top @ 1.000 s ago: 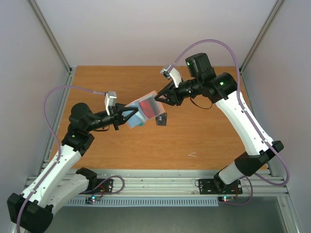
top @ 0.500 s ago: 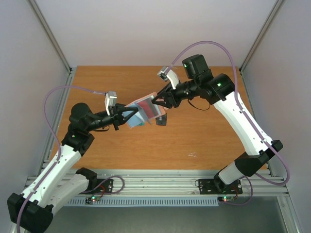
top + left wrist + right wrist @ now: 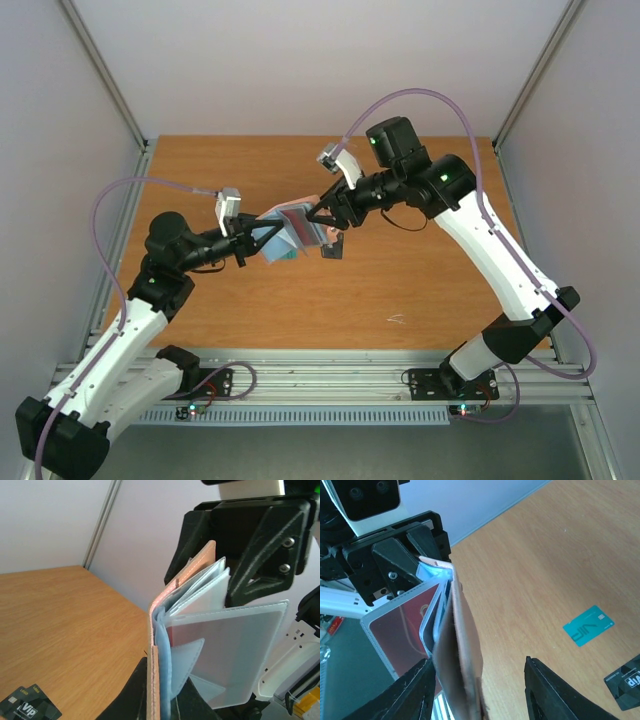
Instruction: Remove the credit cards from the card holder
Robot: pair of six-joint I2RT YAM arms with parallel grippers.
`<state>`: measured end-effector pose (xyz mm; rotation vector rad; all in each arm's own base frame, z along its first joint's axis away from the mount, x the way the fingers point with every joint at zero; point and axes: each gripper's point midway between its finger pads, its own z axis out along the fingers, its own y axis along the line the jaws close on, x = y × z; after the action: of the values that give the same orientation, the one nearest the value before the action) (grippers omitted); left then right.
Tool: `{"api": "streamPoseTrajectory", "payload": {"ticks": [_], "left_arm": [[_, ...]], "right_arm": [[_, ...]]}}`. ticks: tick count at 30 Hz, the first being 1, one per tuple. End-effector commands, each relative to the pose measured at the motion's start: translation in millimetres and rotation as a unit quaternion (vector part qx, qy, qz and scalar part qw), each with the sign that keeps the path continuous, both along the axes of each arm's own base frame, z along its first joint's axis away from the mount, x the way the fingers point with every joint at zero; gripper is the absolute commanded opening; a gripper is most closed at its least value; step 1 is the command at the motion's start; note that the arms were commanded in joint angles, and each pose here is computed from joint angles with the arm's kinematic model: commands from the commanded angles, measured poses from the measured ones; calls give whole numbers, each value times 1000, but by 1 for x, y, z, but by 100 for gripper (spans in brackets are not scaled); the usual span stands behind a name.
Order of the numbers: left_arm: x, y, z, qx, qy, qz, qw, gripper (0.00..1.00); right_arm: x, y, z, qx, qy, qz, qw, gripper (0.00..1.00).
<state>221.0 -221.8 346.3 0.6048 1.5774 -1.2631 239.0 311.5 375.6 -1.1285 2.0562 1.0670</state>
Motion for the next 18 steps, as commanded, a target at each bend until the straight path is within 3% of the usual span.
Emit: {"api": "streamPoseTrajectory", "payload": {"ticks": [1, 12, 18], "left_arm": [[-4, 0, 19, -19, -39, -2, 999, 0], [-2, 1, 15, -19, -29, 4, 999, 0], [-1, 1, 13, -18, -27, 4, 999, 0]], "right_arm": [[14, 6, -23, -36, 21, -48, 998, 50], [31, 1, -45, -95, 13, -131, 987, 49], [47, -14, -50, -148, 10, -203, 968, 47]]}}
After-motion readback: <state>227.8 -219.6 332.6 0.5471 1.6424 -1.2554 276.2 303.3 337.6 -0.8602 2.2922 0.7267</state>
